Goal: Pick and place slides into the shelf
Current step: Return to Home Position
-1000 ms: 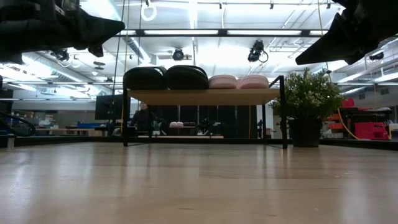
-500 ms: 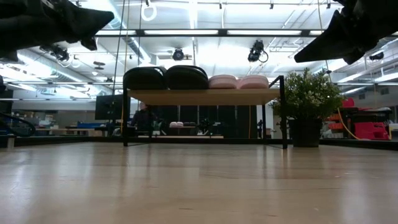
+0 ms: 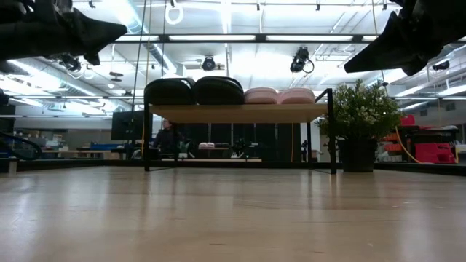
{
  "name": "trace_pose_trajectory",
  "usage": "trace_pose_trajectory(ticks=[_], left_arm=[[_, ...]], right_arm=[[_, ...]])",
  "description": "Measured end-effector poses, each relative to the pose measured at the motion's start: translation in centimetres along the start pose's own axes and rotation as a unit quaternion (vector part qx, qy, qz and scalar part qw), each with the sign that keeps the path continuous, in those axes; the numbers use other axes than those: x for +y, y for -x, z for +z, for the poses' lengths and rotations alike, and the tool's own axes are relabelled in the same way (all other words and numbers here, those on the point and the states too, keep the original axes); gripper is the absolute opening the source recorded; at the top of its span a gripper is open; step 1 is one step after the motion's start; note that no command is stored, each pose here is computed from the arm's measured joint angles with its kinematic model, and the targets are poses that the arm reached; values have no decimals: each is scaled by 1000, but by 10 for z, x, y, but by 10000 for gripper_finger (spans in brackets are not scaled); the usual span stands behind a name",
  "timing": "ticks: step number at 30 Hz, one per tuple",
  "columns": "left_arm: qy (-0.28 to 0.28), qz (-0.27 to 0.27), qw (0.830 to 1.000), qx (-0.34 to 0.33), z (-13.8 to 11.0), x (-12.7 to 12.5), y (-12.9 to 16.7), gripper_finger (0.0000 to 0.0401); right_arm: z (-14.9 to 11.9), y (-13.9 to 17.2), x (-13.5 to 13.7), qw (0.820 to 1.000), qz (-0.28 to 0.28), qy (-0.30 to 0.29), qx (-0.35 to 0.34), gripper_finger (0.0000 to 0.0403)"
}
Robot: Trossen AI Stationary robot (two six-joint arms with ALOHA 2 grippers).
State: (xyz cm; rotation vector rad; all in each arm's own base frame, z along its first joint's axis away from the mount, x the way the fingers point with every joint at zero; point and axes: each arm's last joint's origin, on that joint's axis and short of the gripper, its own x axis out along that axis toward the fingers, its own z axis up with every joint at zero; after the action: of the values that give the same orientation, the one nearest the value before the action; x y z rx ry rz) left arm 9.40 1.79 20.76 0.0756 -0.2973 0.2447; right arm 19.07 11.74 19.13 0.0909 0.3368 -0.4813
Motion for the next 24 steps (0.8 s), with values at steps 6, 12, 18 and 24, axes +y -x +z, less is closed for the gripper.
trace_pose_trajectory(ticks=[6,12,18,24], left_arm=[[23,9,999,-37,-4,1,7,3],[53,0,997,-56,-1,1,7,4],[64,-38,996,-56,0,-5,7,3],[72,-61,995,-40,-3,-10,8,2]], right_arm=[[0,0,0,1000,0,0,0,0],[0,0,0,1000,-2,-1,-2,0],[0,0,0,1000,-3,-1,-2,0],[0,0,0,1000,-3,0,-2,0]])
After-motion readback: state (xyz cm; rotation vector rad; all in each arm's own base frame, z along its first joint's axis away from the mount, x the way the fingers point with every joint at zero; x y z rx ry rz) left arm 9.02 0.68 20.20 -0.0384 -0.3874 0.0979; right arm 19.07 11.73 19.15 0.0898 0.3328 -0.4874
